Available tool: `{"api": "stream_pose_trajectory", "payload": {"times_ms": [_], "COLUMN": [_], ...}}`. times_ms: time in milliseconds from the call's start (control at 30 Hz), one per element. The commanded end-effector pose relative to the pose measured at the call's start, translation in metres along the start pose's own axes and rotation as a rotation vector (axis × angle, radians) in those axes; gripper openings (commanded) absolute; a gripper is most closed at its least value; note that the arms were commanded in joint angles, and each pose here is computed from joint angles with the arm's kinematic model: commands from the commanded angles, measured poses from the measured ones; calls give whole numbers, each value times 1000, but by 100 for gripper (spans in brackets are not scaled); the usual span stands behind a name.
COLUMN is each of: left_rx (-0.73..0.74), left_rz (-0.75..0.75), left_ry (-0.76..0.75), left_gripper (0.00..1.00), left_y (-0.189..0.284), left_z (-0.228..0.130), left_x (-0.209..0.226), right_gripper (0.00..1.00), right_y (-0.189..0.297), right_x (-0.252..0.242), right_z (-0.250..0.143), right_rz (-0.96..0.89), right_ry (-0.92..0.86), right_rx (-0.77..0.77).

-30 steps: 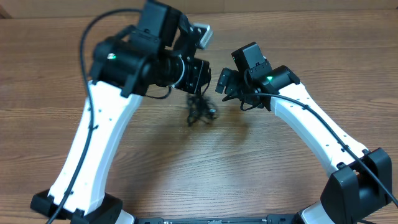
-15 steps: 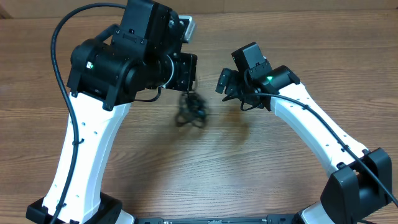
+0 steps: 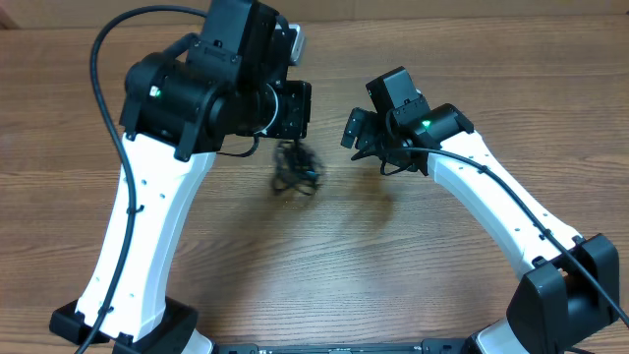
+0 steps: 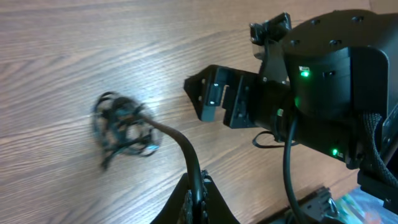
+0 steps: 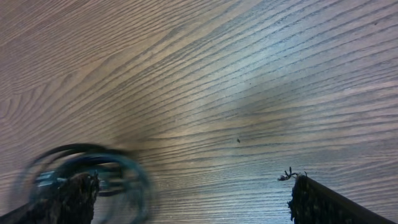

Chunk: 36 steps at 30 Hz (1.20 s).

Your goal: Untangle cables

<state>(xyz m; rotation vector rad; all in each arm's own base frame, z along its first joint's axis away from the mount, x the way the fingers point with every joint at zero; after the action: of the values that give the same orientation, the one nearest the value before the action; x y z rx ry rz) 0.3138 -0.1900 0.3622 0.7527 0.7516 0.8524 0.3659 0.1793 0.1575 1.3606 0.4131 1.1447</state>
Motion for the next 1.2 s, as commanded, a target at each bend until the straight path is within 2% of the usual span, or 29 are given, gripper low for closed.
{"api": "stream_pose_trajectory", "payload": {"times_ms": [0, 133, 200, 233, 267, 400, 833, 967, 1167], "left_rx": [16, 47, 70, 86, 117, 199, 337, 381, 451], "left_rz": [-59, -46, 9, 41, 81, 130, 168, 267, 275], "left_ry": [-29, -41, -34, -28, -23, -7, 19, 50, 147], "left_gripper": [4, 4, 9, 14, 26, 47, 49, 51, 49], "left_y": [-5, -9, -13, -15, -19, -32, -76, -89, -106], "left_z": [0, -4, -7, -10, -14, -24, -32, -35, -41], "left_x": [-10, -7, 2, 8, 15, 26, 43, 66, 105], "right_gripper": [99, 99, 100, 100, 100, 100, 100, 100, 100], "right_y": [-3, -3, -3, -3, -3, -3, -3, -2, -2], "right_x": [-4, -4, -4, -4, -4, -4, -5, -10, -24], "right_z": [2, 2, 2, 2, 2, 2, 2, 4, 12], "right_rz": [-13, -13, -13, -13, -13, -14, -17, -46, -84], "right_ry": [-6, -6, -6, -6, -6, -5, -6, -6, -33], "right_rx": [-6, -6, -6, -6, -6, -6, -5, -22, -24]}}
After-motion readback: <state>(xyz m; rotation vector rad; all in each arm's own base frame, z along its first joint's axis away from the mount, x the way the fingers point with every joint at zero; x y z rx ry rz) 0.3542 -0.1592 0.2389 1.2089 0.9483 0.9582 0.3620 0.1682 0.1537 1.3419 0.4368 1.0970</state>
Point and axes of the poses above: each gripper's point midway between its finger pads, its own y axis back along the fingers, its own x axis along the line the jaws close on, z = x × y, the point moved 2 cm from there along y, back along the fingers, and after that the axes turned 13 degrees about -y, right-handed, at the moved point
